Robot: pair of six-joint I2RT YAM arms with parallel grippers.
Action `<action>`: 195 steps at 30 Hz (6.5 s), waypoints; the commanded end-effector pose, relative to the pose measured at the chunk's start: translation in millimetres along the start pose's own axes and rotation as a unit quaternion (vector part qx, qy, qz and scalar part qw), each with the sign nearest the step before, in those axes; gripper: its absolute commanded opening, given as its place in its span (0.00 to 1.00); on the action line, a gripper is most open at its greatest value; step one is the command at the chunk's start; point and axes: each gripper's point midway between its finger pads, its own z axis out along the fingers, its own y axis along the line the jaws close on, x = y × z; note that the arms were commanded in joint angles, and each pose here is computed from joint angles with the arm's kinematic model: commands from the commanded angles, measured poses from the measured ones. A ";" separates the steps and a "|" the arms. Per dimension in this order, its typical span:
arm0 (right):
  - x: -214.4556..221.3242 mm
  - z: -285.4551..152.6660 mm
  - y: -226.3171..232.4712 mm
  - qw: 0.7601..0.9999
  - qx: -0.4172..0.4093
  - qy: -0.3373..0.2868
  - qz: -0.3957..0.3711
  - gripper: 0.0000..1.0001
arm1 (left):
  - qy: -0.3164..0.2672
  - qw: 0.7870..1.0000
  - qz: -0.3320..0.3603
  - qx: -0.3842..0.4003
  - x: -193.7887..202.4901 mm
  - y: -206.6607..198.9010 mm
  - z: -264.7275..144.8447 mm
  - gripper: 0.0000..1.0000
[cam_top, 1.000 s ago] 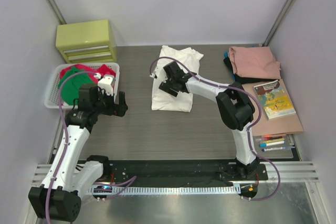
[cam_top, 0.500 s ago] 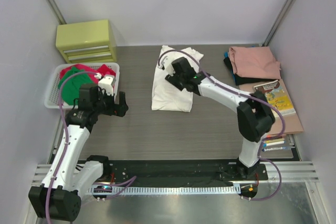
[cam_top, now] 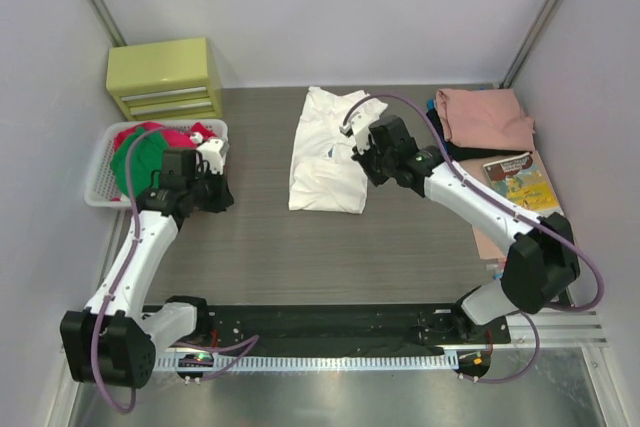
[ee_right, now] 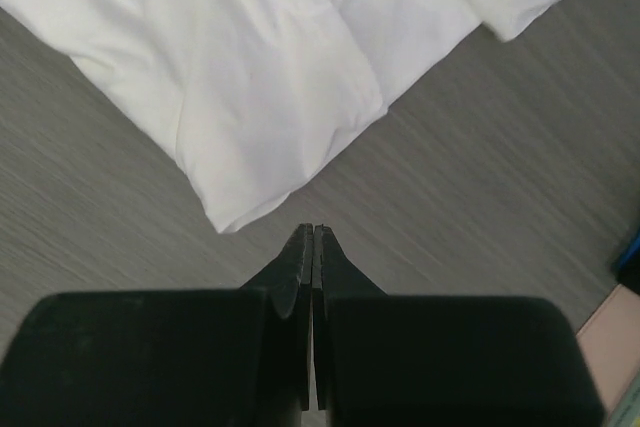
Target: Fold and stack the t-shirts
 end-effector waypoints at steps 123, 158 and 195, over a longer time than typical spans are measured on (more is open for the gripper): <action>71.3 166.3 -109.1 0.983 0.073 0.151 0.074 0.80 | -0.160 0.960 0.185 -0.137 -92.7 -4.6 -23.9 1.00; 5.1 58.5 -57.1 0.994 0.066 0.031 0.082 0.01 | -0.033 0.988 0.133 0.065 -50.5 -90.8 56.4 0.00; 36.5 111.4 -115.4 0.986 0.065 0.071 0.133 0.01 | 0.077 0.977 0.133 0.150 -23.9 -196.0 177.0 0.00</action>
